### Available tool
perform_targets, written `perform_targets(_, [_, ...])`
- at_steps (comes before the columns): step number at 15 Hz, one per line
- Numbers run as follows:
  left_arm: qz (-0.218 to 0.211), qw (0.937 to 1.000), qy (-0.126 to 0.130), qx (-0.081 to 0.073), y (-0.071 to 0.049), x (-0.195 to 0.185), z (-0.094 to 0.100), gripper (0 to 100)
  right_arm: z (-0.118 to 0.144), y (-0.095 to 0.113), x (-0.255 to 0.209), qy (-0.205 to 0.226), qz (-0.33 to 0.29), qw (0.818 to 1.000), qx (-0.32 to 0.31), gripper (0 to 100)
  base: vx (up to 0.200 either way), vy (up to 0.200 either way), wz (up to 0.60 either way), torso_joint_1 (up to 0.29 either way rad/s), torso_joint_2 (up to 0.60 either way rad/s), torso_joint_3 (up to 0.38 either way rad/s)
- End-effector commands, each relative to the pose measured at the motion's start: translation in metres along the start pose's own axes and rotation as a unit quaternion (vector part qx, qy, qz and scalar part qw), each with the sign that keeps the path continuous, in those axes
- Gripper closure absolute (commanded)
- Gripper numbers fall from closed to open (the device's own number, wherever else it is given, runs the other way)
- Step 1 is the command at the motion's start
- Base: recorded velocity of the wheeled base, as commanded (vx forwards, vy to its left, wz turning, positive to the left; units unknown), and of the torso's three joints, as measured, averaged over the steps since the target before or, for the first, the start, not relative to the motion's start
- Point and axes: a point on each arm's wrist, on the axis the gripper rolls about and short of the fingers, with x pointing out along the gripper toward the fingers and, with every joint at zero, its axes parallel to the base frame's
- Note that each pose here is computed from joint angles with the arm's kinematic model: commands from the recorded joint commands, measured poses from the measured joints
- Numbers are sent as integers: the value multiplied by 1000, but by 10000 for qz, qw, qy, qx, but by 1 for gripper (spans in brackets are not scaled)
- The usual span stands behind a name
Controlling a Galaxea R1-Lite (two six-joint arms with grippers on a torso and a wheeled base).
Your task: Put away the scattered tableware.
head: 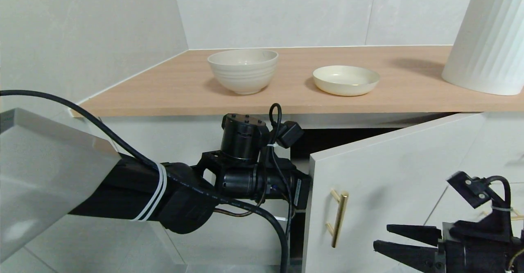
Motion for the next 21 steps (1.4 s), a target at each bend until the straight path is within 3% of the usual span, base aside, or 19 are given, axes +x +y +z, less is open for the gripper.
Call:
perform_targets(1, [10, 10000, -33, 13, -1, -1, 2, 100, -6, 6, -15, -122, 78, 9999, -72, 0, 0, 0, 0, 0, 0, 0])
perform_targets(4, [17, 9999, -35, -125, -1, -1, 2, 100, -7, 7, -17, -147, 88, 9998, -86, 0, -133, 0, 0, 0, 2, -3])
perform_targets(8, [3, 9999, -2, -144, 3, 7, 0, 100, -7, 8, -18, -150, 114, 9998, -96, 0, -200, 0, 0, 5, -1, 6])
perform_targets(9, [-18, 9999, 2, -132, 4, 12, 0, 100, -8, 8, -17, -122, 133, 9998, -98, 0, 0, 0, 0, 0, 0, 0])
perform_targets(13, [0, 9994, -54, -333, 11, 26, 5, 100, -6, 13, -23, -270, 211, 9992, -192, 0, 0, 0, 0, 0, 0, 0])
perform_targets(15, [54, 9994, -89, -321, 10, 25, 7, 100, -5, 15, -25, -329, 243, 9989, -230, 0, 0, 0, 0, 0, 0, 0])
perform_targets(18, [-48, 9996, -109, -265, 0, 26, 10, 100, -4, 17, -29, -413, 286, 9983, -281, 0, -67, 0, 0, 1, 1, 1])
perform_targets(21, [-161, 9995, -95, -250, -9, 37, 10, 100, 1, 29, -45, -849, 467, 9939, -525, 0, -133, 0, 0, 5, 2, 2])
